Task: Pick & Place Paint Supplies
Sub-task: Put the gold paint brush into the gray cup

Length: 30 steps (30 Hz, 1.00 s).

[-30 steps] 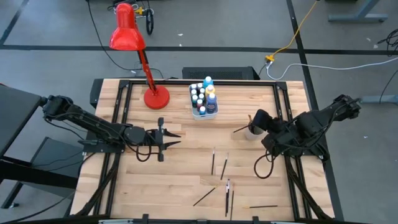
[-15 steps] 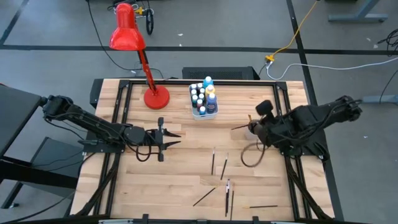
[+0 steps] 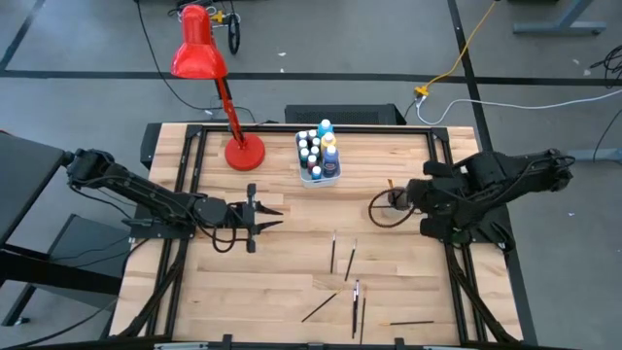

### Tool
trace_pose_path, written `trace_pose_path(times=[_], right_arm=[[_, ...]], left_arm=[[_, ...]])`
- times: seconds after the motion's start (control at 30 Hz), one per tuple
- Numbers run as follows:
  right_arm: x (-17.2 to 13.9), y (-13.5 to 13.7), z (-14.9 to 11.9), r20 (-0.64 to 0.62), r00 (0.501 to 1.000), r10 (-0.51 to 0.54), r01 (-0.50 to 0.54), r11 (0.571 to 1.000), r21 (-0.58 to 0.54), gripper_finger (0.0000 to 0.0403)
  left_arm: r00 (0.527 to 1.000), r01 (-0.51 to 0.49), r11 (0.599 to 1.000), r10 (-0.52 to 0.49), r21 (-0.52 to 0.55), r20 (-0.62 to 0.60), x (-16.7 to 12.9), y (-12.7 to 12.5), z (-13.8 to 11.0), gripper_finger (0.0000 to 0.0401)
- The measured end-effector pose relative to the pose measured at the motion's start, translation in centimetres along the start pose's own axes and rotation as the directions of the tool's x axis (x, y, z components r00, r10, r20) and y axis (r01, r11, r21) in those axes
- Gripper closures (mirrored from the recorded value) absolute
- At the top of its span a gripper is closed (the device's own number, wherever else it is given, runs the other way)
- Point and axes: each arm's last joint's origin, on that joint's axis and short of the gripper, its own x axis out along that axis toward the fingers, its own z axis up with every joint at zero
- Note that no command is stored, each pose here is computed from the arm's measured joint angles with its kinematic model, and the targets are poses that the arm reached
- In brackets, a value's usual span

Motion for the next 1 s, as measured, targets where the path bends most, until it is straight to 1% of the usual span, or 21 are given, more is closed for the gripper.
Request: trace_pose_path(times=[0.1,0.17,0.3,0.37,0.43,0.5,0.63,0.77,0.9,0.97,1.0], right_arm=[[-0.6,-0.6,-0.6,0.026,1.000,0.011,-0.013,0.998,0.061,0.0401],[-1.1,-1.0,-1.2,0.039,0.997,0.060,-0.064,0.991,0.117,0.0401],[-2.3,-2.1,-2.5,0.080,0.988,0.132,-0.149,0.953,0.264,0.0401],[-2.8,-2.6,-3.2,0.099,0.979,0.180,-0.204,0.915,0.348,0.0401],[-3.2,-2.9,-3.9,0.113,0.967,0.227,-0.253,0.866,0.431,0.0401],[-3.5,-3.1,-4.3,0.128,0.961,0.245,-0.277,0.828,0.488,0.0401],[-3.7,-3.2,-4.7,0.143,0.957,0.252,-0.289,0.787,0.546,0.0401],[-3.8,-3.1,-4.7,0.130,0.944,0.304,-0.316,0.709,0.631,0.0401],[-3.8,-3.0,-4.7,0.127,0.941,0.315,-0.313,0.656,0.687,0.0401],[-3.8,-3.1,-4.7,0.131,0.945,0.300,-0.297,0.618,0.728,0.0401],[-3.7,-3.1,-4.6,0.132,0.950,0.282,-0.280,0.589,0.758,0.0401]], left_arm=[[1.000,0.000,1.000,0.000,0.000,0.000,0.0,0.0,0.0,0.0305],[1.000,0.000,1.000,0.000,0.000,0.000,0.0,0.0,0.0,0.0305],[1.000,0.000,1.000,0.000,0.000,0.000,0.0,0.0,0.0,0.0305],[1.000,0.001,1.000,-0.001,0.000,0.000,0.0,0.0,0.0,0.0305],[1.000,0.000,1.000,0.000,0.000,0.000,0.0,0.0,0.0,0.0305],[1.000,0.000,1.000,0.000,0.000,0.000,0.0,0.0,0.0,0.0305],[1.000,0.000,1.000,0.000,0.000,0.000,0.0,0.0,0.0,0.0305],[1.000,0.001,1.000,-0.001,-0.014,0.000,0.0,0.0,0.0,0.0305],[1.000,0.001,0.997,-0.001,-0.073,0.000,0.0,0.0,0.0,0.0305],[1.000,0.001,0.993,-0.001,-0.121,0.000,0.0,0.0,0.0,0.0305],[1.000,0.001,0.988,-0.001,-0.154,0.000,0.0,0.0,0.0,0.0305]])
